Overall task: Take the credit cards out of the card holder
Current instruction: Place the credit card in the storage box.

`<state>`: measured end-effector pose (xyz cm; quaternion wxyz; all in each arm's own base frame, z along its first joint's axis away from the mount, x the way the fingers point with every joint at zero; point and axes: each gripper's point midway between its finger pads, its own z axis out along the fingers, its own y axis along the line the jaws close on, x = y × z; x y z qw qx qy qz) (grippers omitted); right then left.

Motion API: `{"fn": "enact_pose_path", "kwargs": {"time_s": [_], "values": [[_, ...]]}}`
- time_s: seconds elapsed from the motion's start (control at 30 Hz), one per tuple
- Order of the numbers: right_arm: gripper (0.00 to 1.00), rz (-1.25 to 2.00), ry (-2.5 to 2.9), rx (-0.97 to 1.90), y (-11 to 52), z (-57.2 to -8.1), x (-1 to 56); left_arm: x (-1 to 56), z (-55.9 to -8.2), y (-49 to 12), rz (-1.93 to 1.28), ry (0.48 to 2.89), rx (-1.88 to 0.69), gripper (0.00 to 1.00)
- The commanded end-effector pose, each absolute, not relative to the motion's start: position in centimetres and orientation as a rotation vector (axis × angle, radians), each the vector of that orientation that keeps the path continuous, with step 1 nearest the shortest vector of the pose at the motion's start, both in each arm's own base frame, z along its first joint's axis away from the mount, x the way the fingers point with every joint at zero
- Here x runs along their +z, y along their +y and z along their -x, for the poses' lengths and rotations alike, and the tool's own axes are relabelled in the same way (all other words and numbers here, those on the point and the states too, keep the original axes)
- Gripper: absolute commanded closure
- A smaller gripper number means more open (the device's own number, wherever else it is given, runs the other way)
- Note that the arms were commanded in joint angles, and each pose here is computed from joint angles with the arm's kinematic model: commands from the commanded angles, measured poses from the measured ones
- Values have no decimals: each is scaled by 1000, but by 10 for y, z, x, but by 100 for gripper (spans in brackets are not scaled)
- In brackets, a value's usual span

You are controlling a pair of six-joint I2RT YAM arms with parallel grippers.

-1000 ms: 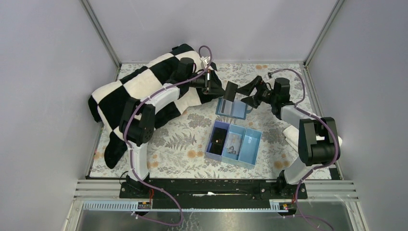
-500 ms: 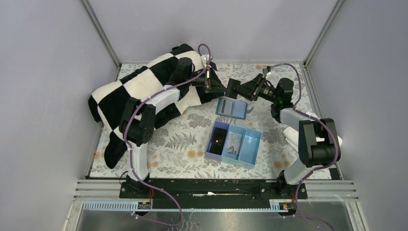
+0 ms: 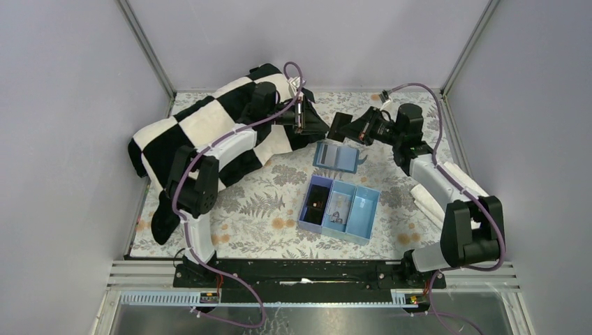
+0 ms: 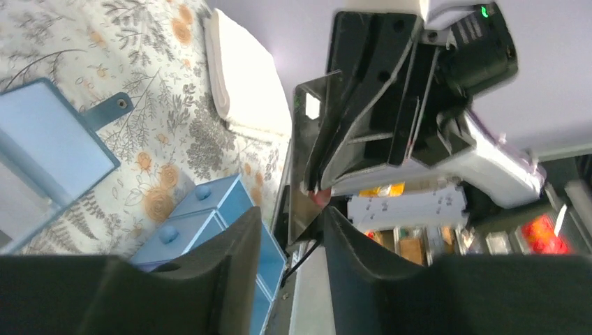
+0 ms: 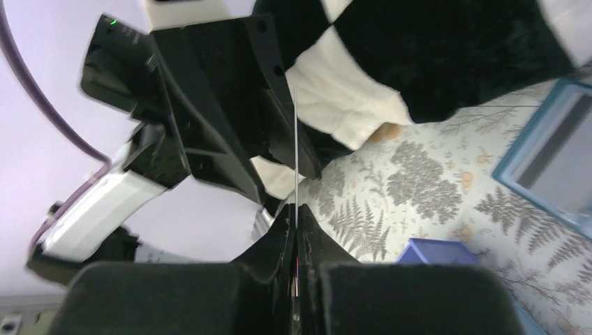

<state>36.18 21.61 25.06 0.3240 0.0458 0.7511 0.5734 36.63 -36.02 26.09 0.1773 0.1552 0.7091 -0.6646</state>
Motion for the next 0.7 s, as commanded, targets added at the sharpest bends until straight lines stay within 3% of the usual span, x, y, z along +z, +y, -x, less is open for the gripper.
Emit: {"fn": "enact_pose_path", "kwargs": {"time_s": [0.0, 0.07, 0.2, 0.43, 0.67], "values": [[100, -218, 2063, 1218, 193, -366, 252, 289, -375, -342, -460, 2007, -1570, 44], [100, -279, 2156, 1097, 181, -357, 245, 292, -383, -328, -429, 2044, -1405, 39], [100, -338, 2358, 828, 164, -329, 229, 312, -391, -282, -319, 2039, -1159, 39], [100, -261, 2620, 358, 191, -264, 194, 333, -383, -206, -110, 1983, -765, 38], [100, -164, 2713, 238, 236, -238, 159, 358, -362, -158, 31, 1920, -579, 39]]}}
